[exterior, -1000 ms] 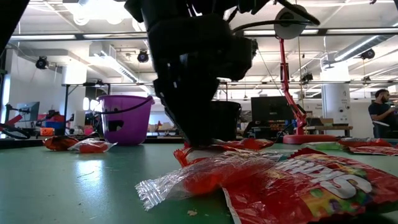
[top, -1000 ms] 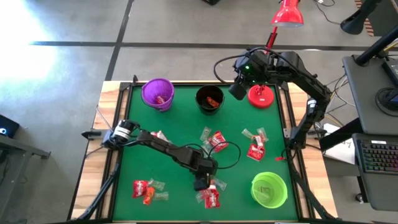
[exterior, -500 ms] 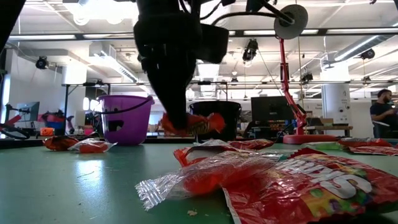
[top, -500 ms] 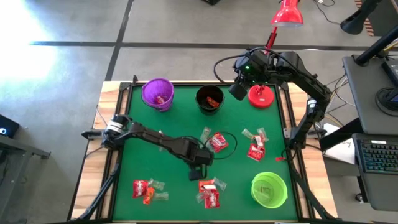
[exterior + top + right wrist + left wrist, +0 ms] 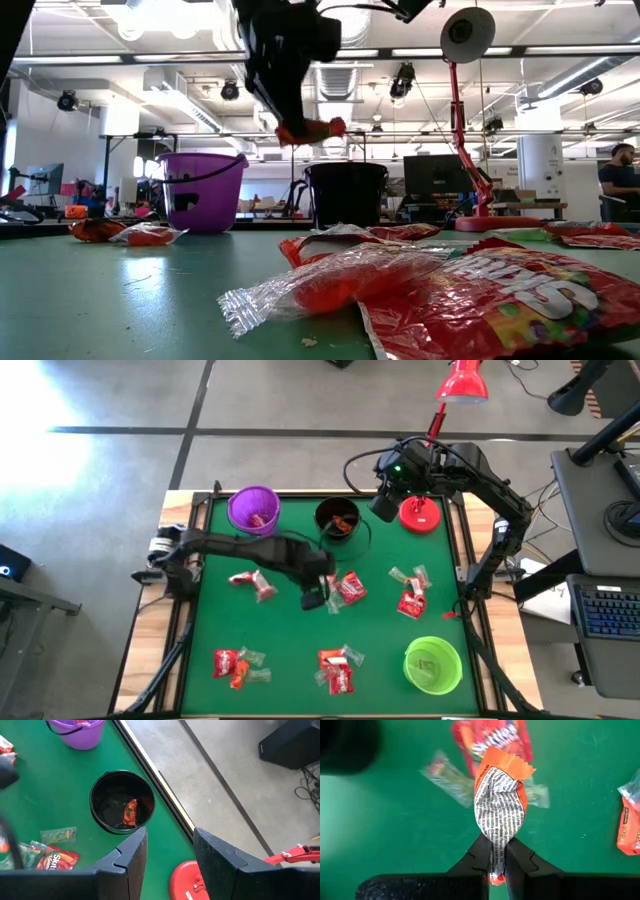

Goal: Sort candy
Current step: Put the orange candy into the black bucket

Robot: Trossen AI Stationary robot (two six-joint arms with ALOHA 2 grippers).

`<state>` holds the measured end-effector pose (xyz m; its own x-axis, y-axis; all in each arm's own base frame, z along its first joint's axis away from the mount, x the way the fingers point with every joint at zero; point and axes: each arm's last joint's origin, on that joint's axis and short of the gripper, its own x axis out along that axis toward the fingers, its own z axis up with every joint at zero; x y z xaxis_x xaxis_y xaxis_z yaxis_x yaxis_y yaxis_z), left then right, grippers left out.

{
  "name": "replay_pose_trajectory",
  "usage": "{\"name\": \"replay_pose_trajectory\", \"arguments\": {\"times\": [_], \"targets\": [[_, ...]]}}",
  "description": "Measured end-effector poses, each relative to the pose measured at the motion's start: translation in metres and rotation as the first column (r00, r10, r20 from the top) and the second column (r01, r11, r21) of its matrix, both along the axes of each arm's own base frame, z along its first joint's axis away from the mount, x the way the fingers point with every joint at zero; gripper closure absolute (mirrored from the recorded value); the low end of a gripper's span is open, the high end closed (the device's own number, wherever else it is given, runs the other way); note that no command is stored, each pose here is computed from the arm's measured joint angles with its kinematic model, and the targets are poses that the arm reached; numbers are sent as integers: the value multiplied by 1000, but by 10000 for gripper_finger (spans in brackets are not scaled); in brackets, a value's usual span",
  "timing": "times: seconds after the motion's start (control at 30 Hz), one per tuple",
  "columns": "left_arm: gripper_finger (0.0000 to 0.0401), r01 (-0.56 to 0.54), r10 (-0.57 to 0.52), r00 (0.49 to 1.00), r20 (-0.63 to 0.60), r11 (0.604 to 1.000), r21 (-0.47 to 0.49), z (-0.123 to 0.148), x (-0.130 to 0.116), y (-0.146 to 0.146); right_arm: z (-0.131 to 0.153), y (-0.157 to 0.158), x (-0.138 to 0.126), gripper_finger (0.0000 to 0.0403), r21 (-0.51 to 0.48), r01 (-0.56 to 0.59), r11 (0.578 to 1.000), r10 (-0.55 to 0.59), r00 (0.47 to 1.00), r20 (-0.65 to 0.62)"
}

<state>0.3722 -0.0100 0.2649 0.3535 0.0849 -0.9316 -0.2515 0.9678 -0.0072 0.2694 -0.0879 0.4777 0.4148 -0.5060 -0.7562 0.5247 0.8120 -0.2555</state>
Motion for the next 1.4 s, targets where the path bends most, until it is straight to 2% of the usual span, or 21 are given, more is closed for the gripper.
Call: {"name": "replay_pose_trajectory", "arguments": {"times": [0.17,0.37,0.63,0.73,0.93,1.23,1.4], "targets": [[395,-35,35,999,21,998,46,26,-20,27,0,0,0,250,-3,-3,1000,3,1000,-3],[395,-60,48,992,114,993,106,57,-40,56,0,0,0,250,-3,-4,1000,4,1000,-4],[395,-31,-11,981,195,977,210,84,-62,88,-1,0,2,250,12,-44,999,44,999,-3],[395,-13,-44,974,222,968,249,90,-66,100,-1,2,6,250,56,-121,991,120,992,32],[395,55,-132,938,321,970,238,98,-69,127,-6,2,19,250,98,-254,962,245,965,94],[395,112,-203,900,386,963,244,102,-80,159,-40,-4,41,250,127,-287,950,284,958,38],[395,145,-228,885,406,963,226,97,-81,174,-58,-8,56,250,112,-290,950,285,957,61]]}}
